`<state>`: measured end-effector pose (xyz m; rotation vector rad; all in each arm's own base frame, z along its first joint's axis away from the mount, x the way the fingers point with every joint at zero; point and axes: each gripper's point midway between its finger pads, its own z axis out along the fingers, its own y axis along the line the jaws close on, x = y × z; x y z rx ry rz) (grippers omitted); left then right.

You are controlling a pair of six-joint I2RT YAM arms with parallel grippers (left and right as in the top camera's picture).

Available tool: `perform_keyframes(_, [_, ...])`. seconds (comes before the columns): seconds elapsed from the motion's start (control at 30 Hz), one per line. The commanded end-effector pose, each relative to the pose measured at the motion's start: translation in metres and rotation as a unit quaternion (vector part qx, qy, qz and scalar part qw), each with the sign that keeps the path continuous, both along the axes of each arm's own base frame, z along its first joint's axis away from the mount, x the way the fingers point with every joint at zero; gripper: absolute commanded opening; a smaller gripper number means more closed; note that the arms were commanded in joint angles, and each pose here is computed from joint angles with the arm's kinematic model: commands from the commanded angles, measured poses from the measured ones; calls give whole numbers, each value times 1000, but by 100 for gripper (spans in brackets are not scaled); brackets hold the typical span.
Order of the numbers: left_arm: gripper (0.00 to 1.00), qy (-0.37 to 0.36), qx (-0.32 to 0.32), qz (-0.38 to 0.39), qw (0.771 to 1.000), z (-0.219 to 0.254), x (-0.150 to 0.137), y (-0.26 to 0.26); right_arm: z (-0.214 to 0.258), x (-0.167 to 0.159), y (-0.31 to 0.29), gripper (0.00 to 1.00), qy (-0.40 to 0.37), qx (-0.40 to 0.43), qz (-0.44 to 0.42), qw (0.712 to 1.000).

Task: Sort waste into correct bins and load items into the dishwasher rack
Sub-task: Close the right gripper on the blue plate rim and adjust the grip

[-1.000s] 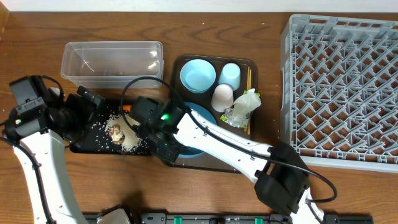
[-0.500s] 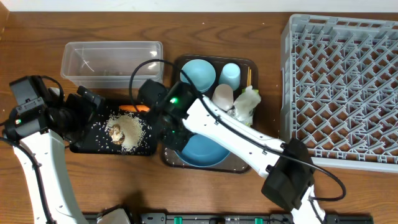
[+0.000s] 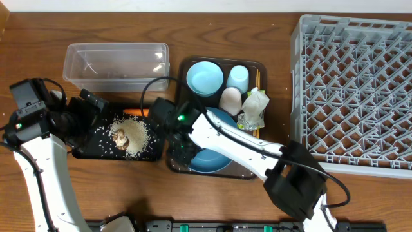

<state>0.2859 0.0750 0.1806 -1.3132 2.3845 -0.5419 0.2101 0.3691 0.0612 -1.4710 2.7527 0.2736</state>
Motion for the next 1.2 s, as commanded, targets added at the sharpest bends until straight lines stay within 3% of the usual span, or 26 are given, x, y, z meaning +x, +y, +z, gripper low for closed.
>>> perform_keyframes(0.0, [98, -6, 2, -4, 1000, 3, 1, 1, -9, -5, 0, 59, -1, 6, -4, 1000])
perform_keyframes(0.27, [98, -6, 2, -4, 1000, 3, 1, 1, -33, -10, -5, 65, 0, 4, 1, 1000])
perform_keyframes(0.6, [98, -6, 2, -4, 1000, 3, 1, 1, -42, -8, 2, 59, -8, 20, -9, 1000])
perform_keyframes(0.93, [98, -6, 2, -4, 1000, 3, 1, 1, -68, -2, -8, 61, -19, -18, -22, 999])
perform_keyframes(1.07, [98, -6, 2, -4, 1000, 3, 1, 1, -67, 0, -5, 52, -22, -12, -24, 999])
perform_keyframes(1.17, [98, -5, 2, -4, 1000, 3, 1, 1, -68, 2, -7, 33, -26, -17, -36, 999])
